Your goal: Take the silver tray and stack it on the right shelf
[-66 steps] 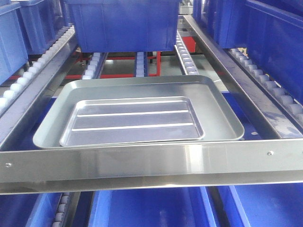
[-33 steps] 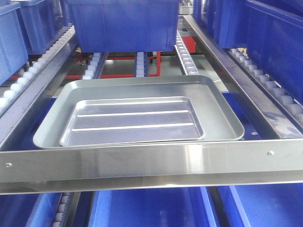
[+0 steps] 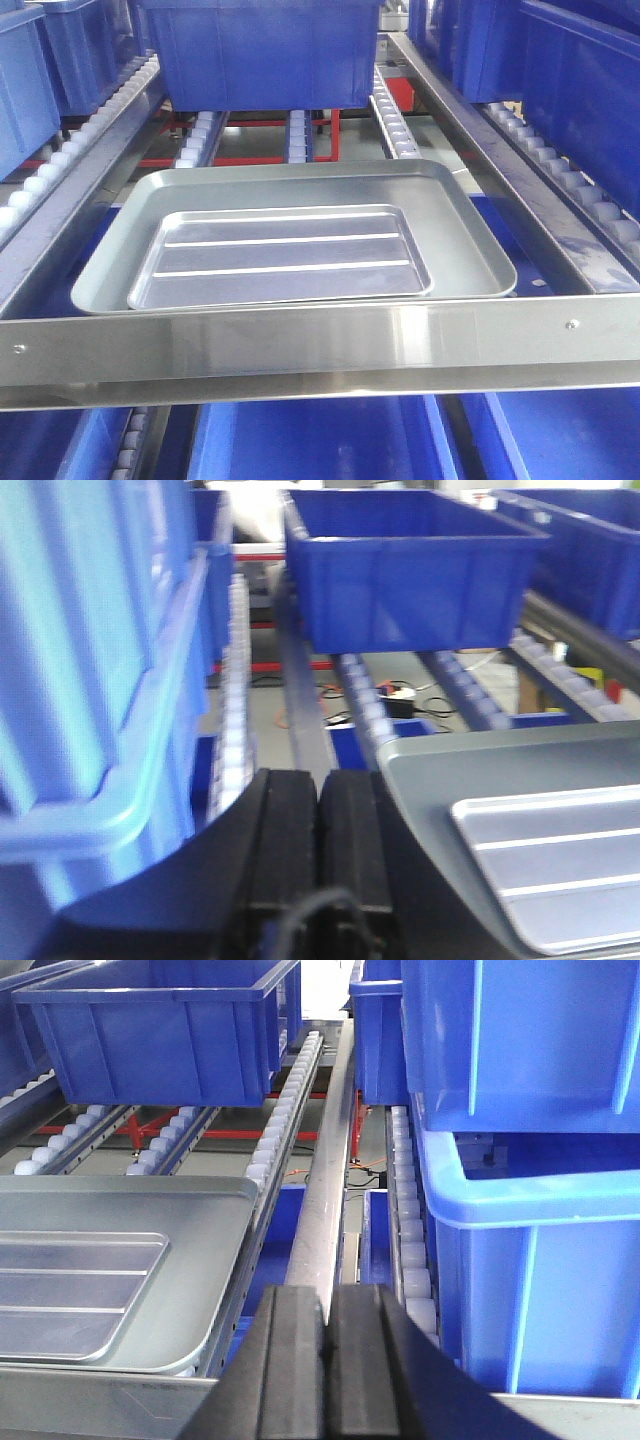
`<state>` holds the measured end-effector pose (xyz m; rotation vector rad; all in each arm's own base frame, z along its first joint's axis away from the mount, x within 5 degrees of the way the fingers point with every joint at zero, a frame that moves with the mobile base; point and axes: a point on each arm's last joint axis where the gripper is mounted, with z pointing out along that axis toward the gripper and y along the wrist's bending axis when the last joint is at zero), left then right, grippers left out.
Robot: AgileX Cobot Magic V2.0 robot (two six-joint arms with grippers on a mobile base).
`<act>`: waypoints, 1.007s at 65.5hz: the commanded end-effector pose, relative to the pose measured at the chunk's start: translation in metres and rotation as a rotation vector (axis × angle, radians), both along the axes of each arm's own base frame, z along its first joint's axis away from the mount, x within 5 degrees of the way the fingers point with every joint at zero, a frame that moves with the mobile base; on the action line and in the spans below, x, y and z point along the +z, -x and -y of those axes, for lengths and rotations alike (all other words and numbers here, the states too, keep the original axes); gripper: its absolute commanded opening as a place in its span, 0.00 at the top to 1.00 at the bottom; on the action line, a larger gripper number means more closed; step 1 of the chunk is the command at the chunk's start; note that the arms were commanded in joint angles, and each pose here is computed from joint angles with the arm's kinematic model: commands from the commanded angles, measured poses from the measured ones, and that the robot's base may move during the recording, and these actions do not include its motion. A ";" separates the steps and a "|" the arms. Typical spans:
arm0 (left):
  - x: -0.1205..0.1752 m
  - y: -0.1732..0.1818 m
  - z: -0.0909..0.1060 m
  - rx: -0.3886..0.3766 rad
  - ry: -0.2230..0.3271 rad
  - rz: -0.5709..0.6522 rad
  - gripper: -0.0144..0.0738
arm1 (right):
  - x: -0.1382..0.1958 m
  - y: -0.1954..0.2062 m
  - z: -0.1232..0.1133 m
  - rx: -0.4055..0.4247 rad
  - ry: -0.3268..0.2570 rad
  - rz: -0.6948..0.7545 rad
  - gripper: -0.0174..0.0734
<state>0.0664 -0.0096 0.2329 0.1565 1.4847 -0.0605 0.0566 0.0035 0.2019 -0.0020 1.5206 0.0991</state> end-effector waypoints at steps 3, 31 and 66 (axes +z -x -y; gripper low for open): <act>-0.001 0.005 -0.004 0.051 0.016 0.113 0.95 | 0.009 0.002 0.000 -0.001 0.006 0.102 0.75; -0.025 0.011 -0.005 0.065 0.060 0.104 0.95 | 0.009 0.002 0.000 -0.001 0.006 0.101 0.75; -0.025 0.011 -0.005 0.065 0.060 0.104 0.95 | 0.009 0.002 0.000 -0.001 0.006 0.101 0.75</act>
